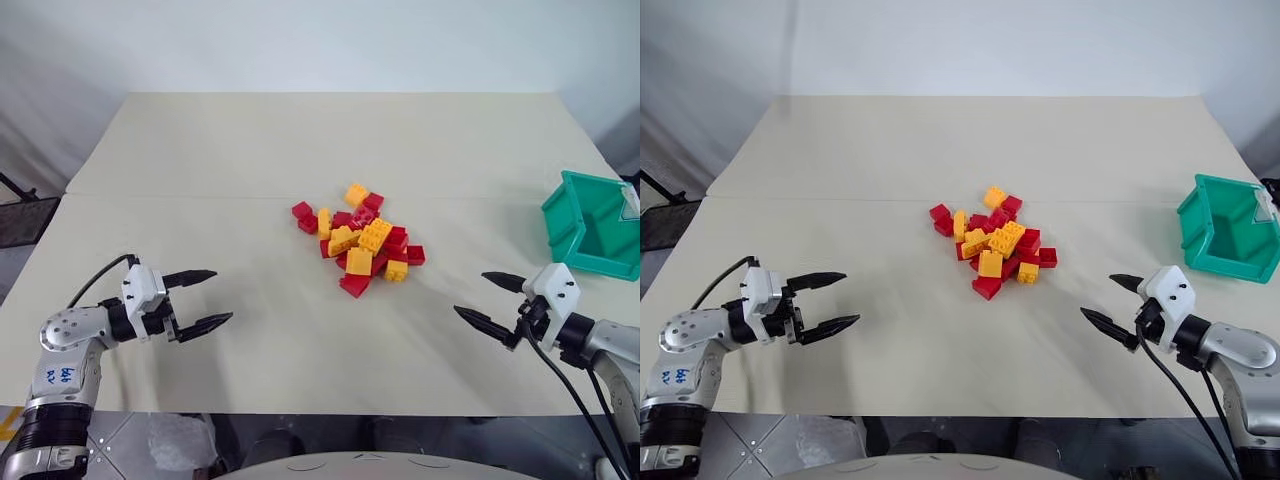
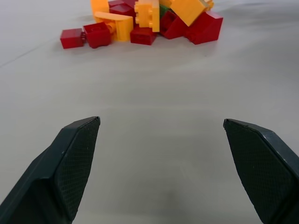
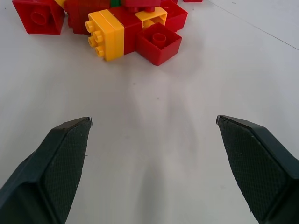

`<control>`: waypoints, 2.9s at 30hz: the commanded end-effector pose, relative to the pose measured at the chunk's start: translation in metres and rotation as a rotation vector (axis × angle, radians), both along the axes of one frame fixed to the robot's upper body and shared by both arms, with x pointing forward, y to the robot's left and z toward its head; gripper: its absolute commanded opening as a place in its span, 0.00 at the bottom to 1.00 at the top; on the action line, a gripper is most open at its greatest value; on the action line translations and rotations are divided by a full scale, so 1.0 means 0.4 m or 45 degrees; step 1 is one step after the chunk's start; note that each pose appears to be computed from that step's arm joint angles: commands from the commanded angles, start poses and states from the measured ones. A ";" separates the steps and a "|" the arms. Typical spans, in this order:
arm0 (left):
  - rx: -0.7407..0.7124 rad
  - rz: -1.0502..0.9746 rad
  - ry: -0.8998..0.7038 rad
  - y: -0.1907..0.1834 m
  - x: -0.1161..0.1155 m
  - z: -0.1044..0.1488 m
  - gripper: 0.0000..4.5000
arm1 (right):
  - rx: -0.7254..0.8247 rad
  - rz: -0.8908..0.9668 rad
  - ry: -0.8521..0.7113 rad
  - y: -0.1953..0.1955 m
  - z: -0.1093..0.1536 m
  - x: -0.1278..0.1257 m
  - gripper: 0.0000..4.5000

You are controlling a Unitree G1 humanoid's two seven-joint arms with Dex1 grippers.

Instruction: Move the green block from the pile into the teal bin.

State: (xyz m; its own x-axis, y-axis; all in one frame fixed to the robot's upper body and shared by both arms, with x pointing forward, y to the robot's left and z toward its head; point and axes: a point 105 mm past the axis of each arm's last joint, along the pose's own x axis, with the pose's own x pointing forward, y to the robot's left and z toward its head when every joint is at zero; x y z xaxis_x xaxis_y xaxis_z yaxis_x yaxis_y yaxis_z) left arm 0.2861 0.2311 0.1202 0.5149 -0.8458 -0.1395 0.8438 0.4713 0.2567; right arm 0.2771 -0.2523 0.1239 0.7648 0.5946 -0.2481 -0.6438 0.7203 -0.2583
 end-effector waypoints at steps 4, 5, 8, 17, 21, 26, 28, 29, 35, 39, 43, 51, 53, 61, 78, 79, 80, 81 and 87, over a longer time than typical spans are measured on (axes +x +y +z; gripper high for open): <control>-0.043 0.029 -0.035 0.003 0.017 0.025 1.00 | 0.002 -0.030 -0.066 -0.010 0.046 0.003 1.00; -0.033 0.058 -0.040 0.004 0.023 0.025 1.00 | -0.013 -0.047 -0.060 -0.013 0.044 0.004 1.00; -0.089 0.033 0.010 -0.002 0.023 0.034 1.00 | -0.043 -0.065 -0.037 -0.012 0.040 0.007 1.00; -0.064 -0.007 -0.125 -0.024 0.030 0.069 1.00 | 0.035 0.030 0.006 0.078 0.080 0.005 1.00; -0.093 -0.037 -0.067 -0.037 0.031 0.075 1.00 | 0.115 0.135 0.016 0.190 0.113 -0.011 0.80; -0.102 -0.091 -0.074 -0.062 0.020 0.078 1.00 | 0.210 0.203 0.032 0.338 0.131 0.011 0.41; -0.113 -0.106 -0.070 -0.070 0.018 0.079 1.00 | 0.227 0.230 0.037 0.383 0.132 0.022 0.25; -0.118 -0.112 -0.070 -0.073 0.017 0.080 1.00 | 0.233 0.239 0.039 0.397 0.133 0.026 0.18; -0.182 -0.183 -0.121 -0.098 0.013 0.112 1.00 | 0.317 0.362 0.070 0.576 0.118 0.069 0.01; -0.206 -0.212 -0.134 -0.110 0.009 0.129 1.00 | 0.324 0.310 0.057 0.604 0.098 0.118 0.01; -0.202 -0.243 -0.134 -0.122 0.009 0.140 1.00 | 0.313 0.225 0.030 0.598 0.074 0.172 0.01; -0.194 -0.253 -0.141 -0.126 0.015 0.140 1.00 | 0.268 -0.071 -0.101 0.423 0.100 0.245 0.01; -0.197 -0.256 -0.141 -0.130 0.016 0.137 1.00 | 0.263 -0.168 -0.146 0.368 0.113 0.263 0.01; -0.217 -0.278 -0.139 -0.150 0.017 0.129 1.00 | 0.216 -0.269 -0.217 0.263 0.141 0.261 0.01; -0.217 -0.254 -0.150 -0.145 0.020 0.131 1.00 | 0.099 0.096 -0.011 0.378 0.086 0.165 0.01; -0.218 -0.251 -0.150 -0.144 0.021 0.131 1.00 | 0.091 0.142 0.010 0.386 0.086 0.146 0.01; -0.219 -0.249 -0.149 -0.143 0.021 0.130 1.00 | 0.084 0.178 0.029 0.391 0.087 0.129 0.01; -0.219 -0.250 -0.148 -0.144 0.020 0.129 1.00 | 0.079 0.198 0.036 0.393 0.089 0.119 0.01; -0.230 -0.262 -0.149 -0.154 0.028 0.131 1.00 | 0.153 0.142 -0.094 0.344 0.173 0.130 0.01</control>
